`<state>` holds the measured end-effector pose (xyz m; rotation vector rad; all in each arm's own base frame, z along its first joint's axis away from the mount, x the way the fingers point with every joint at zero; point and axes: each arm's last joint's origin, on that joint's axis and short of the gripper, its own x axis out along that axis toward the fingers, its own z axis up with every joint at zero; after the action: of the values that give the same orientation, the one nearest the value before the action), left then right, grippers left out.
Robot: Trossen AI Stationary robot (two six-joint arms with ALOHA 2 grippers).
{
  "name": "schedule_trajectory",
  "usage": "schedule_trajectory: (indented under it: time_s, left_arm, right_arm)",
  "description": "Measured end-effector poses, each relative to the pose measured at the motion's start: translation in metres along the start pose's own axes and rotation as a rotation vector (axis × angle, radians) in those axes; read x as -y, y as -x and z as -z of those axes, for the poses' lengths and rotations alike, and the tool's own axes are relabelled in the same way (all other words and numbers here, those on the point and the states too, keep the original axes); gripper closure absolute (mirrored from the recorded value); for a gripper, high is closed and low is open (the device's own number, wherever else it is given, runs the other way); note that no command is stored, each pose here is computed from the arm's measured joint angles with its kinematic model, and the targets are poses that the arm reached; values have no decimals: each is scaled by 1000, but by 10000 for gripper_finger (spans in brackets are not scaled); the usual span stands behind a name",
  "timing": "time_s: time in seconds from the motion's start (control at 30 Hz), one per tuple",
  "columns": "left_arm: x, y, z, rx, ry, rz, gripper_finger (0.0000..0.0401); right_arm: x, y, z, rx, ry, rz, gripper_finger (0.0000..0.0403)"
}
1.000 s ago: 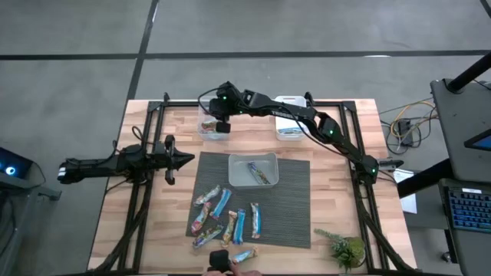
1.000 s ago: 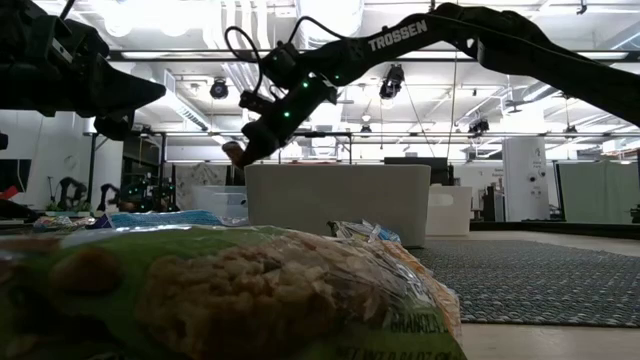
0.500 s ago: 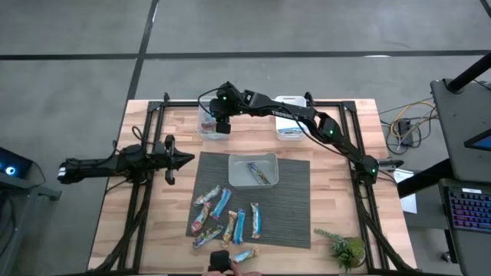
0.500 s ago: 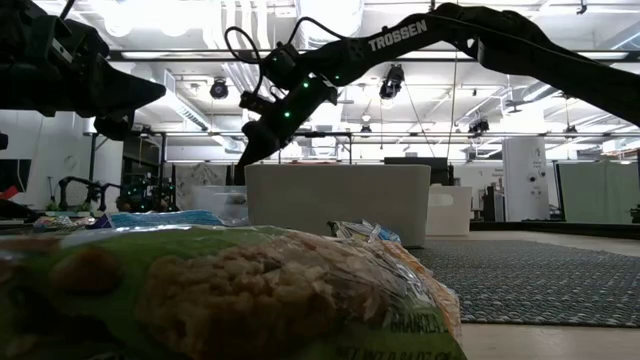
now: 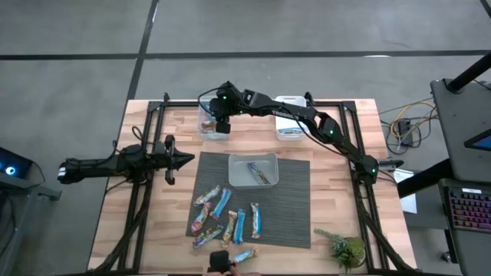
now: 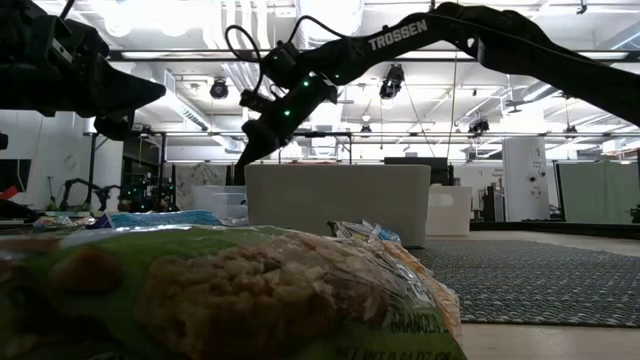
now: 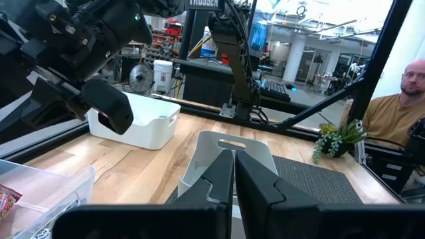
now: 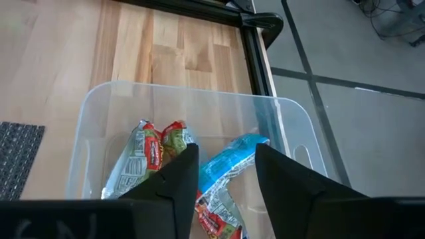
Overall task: Pick and place Granola Bars by type
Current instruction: Put the yellow granola bar into the white bin
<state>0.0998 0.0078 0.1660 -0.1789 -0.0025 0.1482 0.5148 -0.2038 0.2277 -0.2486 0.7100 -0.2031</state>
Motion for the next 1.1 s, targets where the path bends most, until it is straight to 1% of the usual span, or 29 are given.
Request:
schedule_trajectory:
  time_s: [0.13, 0.37, 0.57, 0.67, 0.8, 0.93, 1.1]
  left_arm:
    - [0, 0, 0, 0, 0, 0, 401]
    - [0, 0, 0, 0, 0, 0, 401]
    - [0, 0, 0, 0, 0, 0, 401]
    - [0, 0, 0, 0, 0, 0, 401]
    - [0, 0, 0, -1, 0, 0, 401]
    - [0, 0, 0, 0, 0, 0, 401]
    - [0, 0, 0, 0, 0, 0, 401]
  right_arm:
    - [0, 3, -2, -3, 0, -2, 303]
    - [1, 21, -11, -12, 3, -11, 386]
    - [-5, 45, -26, -3, -31, -38, 394]
    - [-13, 59, -34, 3, -50, -101, 394]
    - [-28, 91, -51, 24, -64, -187, 394]
    - [-45, 123, -64, 23, -22, -243, 394]
    - [-67, 162, -74, 3, 79, -299, 394]
